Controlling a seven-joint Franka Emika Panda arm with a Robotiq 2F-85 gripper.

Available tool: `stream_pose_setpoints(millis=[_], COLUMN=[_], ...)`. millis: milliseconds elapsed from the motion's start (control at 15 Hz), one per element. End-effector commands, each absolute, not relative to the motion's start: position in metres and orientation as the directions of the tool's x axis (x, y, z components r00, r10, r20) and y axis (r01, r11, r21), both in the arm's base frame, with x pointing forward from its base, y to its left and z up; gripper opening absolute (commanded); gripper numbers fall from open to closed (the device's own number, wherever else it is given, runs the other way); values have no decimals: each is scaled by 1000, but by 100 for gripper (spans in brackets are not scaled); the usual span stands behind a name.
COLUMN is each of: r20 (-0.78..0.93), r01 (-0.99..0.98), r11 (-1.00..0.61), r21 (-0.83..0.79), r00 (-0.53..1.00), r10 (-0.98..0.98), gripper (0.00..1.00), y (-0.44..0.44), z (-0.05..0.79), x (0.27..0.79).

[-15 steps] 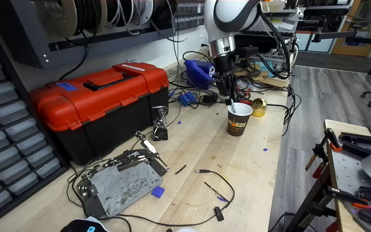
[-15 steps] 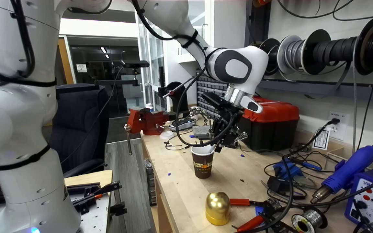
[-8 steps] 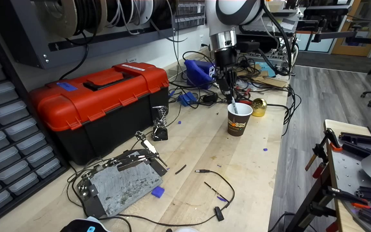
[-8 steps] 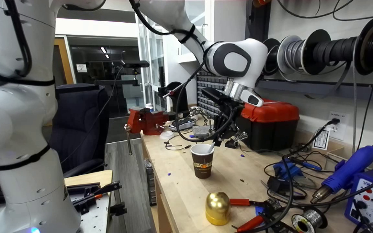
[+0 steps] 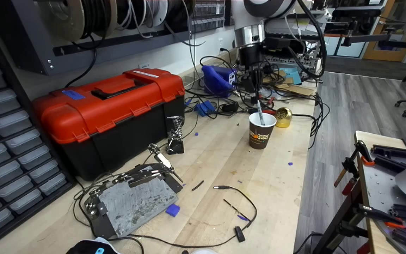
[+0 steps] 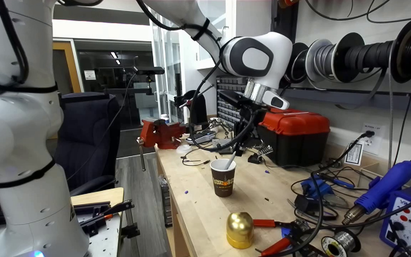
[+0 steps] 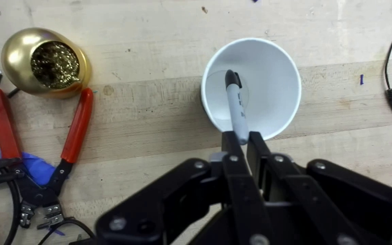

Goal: Take the marker out of the cup and put it on the table

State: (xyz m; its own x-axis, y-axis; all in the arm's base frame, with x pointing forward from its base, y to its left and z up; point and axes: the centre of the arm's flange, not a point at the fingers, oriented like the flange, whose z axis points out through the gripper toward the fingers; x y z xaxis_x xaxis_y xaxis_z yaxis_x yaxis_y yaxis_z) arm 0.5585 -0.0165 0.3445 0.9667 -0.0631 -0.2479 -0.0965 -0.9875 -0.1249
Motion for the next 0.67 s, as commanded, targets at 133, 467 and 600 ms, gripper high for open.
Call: stream_pose_setpoints(millis=[133,467,600], r20=[-159,-70,-40], r01=[-111,-101,-68], r11=[-988,-992,-997], r21=[-112,-72,-46], r00=[983,993,997], r10=[-92,-96,-66], gripper=[0,0,0], y=[-41,-45,-36], z=[402,467,497], x=[504,480,475])
